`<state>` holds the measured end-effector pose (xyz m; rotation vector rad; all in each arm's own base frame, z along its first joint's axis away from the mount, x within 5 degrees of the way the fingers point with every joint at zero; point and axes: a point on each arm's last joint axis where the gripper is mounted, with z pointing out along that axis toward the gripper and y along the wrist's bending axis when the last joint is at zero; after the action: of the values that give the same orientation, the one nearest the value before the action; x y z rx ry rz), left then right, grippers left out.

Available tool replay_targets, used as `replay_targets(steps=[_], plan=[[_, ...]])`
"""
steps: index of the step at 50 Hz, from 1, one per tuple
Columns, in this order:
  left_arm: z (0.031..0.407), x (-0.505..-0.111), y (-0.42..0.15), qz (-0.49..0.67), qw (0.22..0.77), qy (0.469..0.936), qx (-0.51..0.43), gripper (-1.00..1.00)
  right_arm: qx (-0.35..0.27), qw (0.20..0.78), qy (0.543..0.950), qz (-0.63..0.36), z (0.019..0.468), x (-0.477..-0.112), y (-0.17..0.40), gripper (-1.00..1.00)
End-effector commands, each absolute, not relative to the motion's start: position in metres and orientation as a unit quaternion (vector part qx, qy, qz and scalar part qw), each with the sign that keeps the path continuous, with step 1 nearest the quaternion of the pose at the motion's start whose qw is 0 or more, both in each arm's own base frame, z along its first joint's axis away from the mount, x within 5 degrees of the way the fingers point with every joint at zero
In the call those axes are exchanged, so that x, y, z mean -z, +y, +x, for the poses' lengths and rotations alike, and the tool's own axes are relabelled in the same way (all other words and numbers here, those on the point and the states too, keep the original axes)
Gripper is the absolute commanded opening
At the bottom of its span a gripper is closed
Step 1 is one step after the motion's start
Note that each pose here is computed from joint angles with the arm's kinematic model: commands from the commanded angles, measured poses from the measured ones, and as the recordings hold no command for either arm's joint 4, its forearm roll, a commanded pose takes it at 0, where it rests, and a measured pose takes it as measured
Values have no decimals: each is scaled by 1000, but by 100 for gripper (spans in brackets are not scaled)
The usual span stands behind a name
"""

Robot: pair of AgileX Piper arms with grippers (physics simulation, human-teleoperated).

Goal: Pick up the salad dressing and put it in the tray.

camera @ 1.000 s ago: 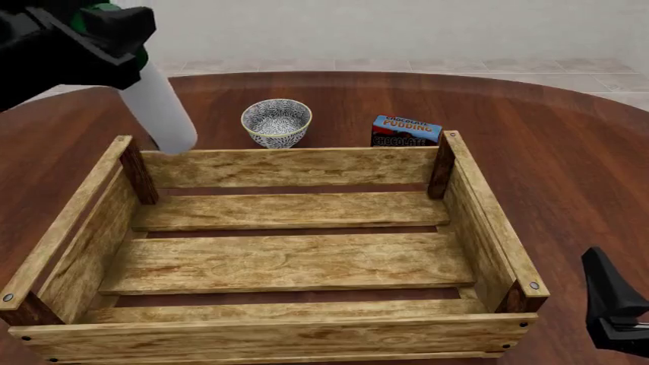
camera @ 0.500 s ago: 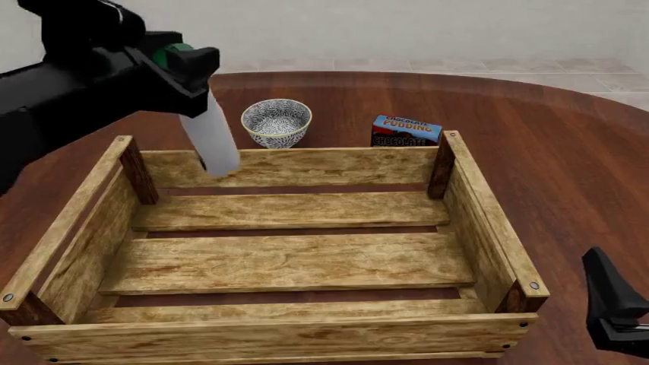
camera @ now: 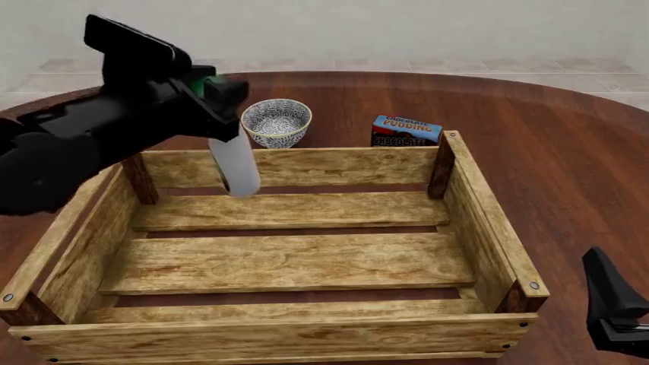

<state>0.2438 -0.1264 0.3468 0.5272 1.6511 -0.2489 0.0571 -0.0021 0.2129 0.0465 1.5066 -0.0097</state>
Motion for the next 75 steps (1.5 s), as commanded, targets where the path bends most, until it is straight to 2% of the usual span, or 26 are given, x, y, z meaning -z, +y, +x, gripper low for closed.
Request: replay_targets(steps=[1, 42, 75], plan=[[247, -338, -130, 233, 636, 727, 111, -100, 5, 729, 684, 20, 57, -214, -2, 100], [256, -272, -138, 234, 596, 759, 118, -100, 4, 729, 684, 25, 57, -212, -2, 100], [261, -240, -139, 229, 580, 773, 119, -100, 2, 728, 685, 31, 58, -212, -3, 100]])
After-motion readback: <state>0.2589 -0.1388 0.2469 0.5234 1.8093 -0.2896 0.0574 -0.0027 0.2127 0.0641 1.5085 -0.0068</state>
